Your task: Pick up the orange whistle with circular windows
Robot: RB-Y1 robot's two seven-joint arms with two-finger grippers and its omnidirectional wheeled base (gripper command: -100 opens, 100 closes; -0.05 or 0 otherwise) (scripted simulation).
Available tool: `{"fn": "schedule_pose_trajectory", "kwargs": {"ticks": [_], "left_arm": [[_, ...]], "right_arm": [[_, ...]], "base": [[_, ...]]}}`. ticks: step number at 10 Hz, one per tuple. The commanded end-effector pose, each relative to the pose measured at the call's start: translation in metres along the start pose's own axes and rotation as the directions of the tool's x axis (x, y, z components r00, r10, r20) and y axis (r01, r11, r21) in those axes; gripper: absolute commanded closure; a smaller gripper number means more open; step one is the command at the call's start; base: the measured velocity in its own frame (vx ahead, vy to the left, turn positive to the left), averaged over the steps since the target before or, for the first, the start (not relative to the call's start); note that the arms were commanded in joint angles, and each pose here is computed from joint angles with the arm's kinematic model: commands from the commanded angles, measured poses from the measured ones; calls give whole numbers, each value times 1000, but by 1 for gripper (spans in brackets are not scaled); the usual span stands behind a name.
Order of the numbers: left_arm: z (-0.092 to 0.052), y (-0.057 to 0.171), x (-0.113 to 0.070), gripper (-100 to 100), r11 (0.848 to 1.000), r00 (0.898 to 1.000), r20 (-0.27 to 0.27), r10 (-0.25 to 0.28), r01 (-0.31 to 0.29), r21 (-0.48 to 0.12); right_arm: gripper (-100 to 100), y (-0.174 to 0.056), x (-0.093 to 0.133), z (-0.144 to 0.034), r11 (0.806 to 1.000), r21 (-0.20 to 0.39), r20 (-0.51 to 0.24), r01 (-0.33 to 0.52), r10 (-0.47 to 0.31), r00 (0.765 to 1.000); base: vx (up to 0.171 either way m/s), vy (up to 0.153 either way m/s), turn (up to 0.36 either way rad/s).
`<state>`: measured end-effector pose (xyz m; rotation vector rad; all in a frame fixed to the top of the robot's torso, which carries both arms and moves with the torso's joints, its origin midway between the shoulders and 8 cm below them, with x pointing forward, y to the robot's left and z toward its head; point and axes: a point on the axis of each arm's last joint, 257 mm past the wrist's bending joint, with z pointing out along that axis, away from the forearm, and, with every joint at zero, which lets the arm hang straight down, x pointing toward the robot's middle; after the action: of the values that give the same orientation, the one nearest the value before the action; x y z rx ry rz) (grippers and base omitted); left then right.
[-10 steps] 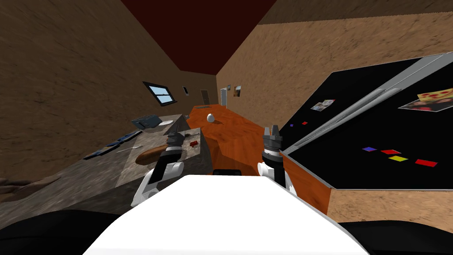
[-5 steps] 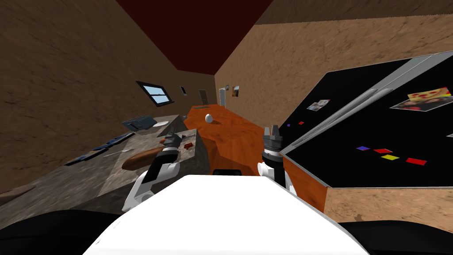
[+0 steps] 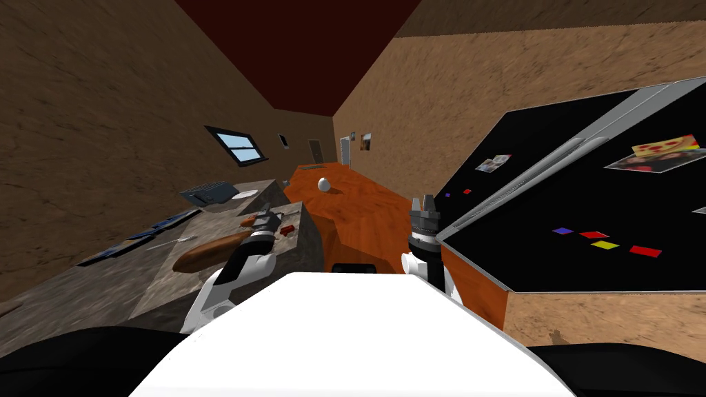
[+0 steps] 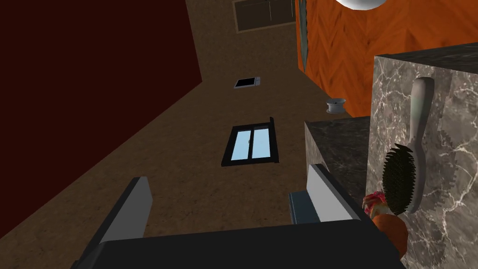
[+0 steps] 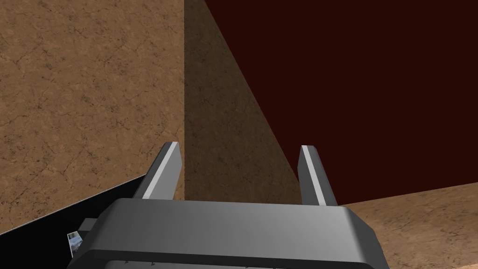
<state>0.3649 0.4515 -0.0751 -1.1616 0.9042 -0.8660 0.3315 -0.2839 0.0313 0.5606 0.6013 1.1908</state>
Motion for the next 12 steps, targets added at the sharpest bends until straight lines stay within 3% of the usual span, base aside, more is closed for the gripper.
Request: {"fn": "schedule_pose_trajectory", "kwargs": {"ticks": [1,5,7,10,12], "left_arm": [[-1,11,-7,-100,999,1000,11,-7,7,-47],[-4,36,-28,-100,988,998,45,-35,41,-151],[-7,48,-29,-100,979,998,49,-34,43,-199],[-12,68,-45,-100,955,995,77,-65,85,-285],[-16,80,-46,-100,939,995,83,-63,87,-332]], "right_arm": [[0,0,0,0,1000,0,0,0,0,1000],[0,0,0,0,1000,0,0,0,0,1000],[0,0,0,0,1000,0,0,0,0,1000],[0,0,0,0,1000,0,0,0,0,1000],[0,0,0,0,1000,0,0,0,0,1000]], "base": [[57,-66,-10],[42,-46,-13],[41,-32,-1],[53,-35,-7],[41,-25,2]]}}
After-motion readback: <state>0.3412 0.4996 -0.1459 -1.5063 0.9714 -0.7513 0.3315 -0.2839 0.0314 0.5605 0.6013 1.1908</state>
